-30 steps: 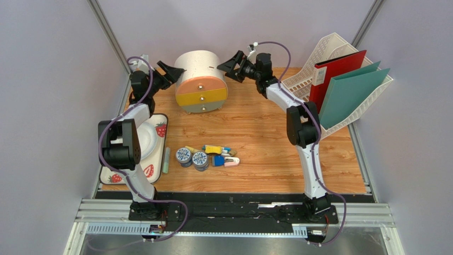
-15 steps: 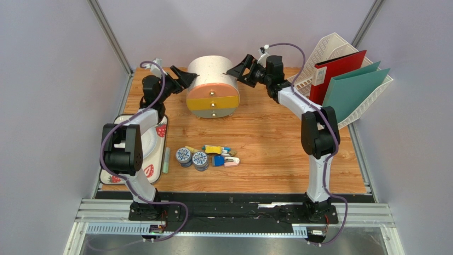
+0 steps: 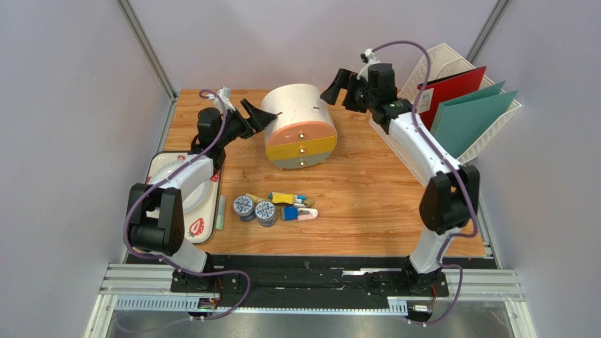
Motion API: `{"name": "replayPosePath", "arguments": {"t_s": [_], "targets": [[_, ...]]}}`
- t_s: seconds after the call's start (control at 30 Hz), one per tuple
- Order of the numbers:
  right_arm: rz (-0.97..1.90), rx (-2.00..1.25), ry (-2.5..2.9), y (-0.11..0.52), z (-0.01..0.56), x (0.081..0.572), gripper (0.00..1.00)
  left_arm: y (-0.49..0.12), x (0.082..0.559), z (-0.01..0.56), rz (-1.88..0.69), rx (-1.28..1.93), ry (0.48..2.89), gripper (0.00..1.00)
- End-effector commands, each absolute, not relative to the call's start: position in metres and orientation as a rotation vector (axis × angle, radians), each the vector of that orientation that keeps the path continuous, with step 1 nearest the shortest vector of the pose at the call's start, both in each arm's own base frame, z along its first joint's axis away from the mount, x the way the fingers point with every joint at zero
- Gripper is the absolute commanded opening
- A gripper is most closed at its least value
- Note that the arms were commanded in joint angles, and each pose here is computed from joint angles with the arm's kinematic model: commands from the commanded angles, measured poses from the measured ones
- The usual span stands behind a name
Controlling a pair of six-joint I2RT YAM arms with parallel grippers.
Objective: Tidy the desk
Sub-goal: Move the storage box to the center of the board, then open the drawer in the storage box.
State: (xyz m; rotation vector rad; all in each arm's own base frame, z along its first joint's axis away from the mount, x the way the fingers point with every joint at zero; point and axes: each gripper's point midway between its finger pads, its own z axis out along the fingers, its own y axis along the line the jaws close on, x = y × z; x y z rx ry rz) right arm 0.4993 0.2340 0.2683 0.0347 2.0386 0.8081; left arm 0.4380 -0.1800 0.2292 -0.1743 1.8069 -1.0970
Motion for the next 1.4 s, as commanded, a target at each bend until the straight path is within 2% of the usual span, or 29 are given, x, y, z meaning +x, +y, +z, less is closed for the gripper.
{"name": "replayPosePath", "arguments": {"t_s": [0.0, 0.23, 0.43, 0.8, 1.17, 1.37], "targets": [[0.739, 0.024, 1.928, 0.205, 0.323, 0.455, 0.99, -0.180, 0.422, 0.249, -1.081, -0.121, 1.795, 0.99], [0.814, -0.017, 1.944, 0.210, 0.310, 0.384, 0.98, -0.177, 0.416, 0.253, -1.060, -0.103, 1.805, 0.99], [0.907, -0.005, 2.056, 0.232, 0.264, 0.352, 0.95, -0.179, 0.417, 0.265, -1.052, -0.072, 1.798, 0.99], [0.912, -0.001, 2.178, 0.263, 0.220, 0.379, 0.94, -0.174, 0.406, 0.278, -1.006, -0.039, 1.796, 0.99], [0.801, 0.019, 2.094, 0.258, 0.242, 0.429, 0.95, -0.173, 0.399, 0.284, -0.998, -0.004, 1.807, 0.99], [0.821, 0.006, 2.113, 0.255, 0.239, 0.439, 0.95, -0.174, 0.395, 0.282, -1.000, 0.006, 1.817, 0.99]]}}
